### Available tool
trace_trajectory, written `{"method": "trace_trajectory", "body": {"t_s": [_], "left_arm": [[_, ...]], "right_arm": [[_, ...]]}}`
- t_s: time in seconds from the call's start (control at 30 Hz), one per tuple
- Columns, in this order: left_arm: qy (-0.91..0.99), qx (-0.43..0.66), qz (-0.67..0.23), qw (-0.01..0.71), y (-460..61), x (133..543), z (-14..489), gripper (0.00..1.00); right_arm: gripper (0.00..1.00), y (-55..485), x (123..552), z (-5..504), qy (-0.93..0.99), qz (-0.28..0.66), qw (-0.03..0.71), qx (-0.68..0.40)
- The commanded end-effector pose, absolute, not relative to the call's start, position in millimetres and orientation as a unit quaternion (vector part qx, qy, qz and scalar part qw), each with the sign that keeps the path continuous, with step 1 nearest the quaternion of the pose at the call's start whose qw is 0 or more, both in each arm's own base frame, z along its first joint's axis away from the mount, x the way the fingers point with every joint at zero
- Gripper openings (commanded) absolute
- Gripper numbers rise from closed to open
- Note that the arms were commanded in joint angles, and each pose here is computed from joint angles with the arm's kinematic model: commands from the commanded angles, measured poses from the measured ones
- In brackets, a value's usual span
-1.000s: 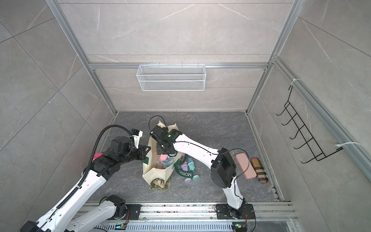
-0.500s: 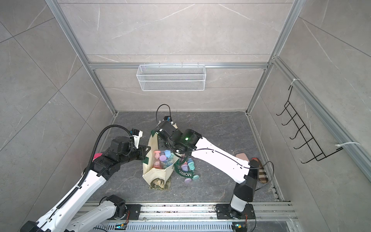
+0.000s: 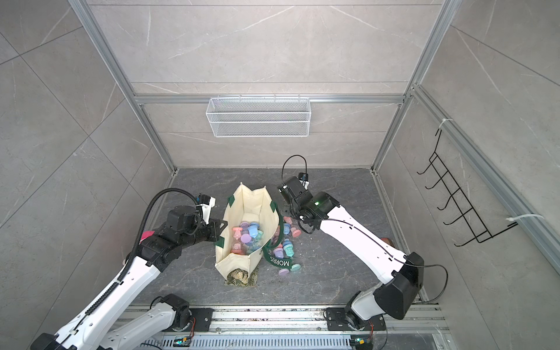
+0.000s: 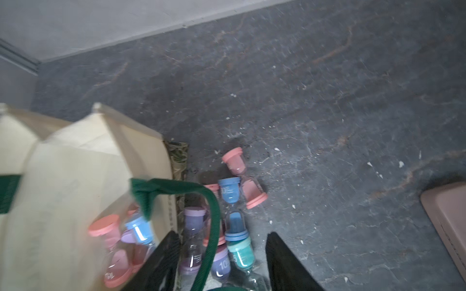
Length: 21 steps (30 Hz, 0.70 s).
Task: Put the hourglass into the canvas bag
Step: Place the hourglass in the canvas bag, then pick up the hourglass from the center of the board.
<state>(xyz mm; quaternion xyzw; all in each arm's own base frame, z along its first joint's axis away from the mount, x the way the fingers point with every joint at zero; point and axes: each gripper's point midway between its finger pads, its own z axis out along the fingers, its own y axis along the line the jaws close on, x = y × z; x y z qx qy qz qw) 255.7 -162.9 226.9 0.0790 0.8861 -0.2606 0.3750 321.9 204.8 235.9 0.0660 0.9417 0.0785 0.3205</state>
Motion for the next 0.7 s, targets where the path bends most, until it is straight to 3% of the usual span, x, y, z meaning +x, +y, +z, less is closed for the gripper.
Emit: {"method": "trace_trajectory", "body": {"t_s": [0.0, 0.67], "left_arm": [[0.873, 0.094, -0.275, 0.393, -168, 255, 240, 0.00], [0.873, 0.093, -0.274, 0.393, -168, 255, 239, 0.00]], "right_arm": [[0.59, 206, 315, 206, 0.955, 0.088, 0.271, 0.075], [0.59, 184, 338, 79, 0.984, 0.024, 0.151, 0.096]]}}
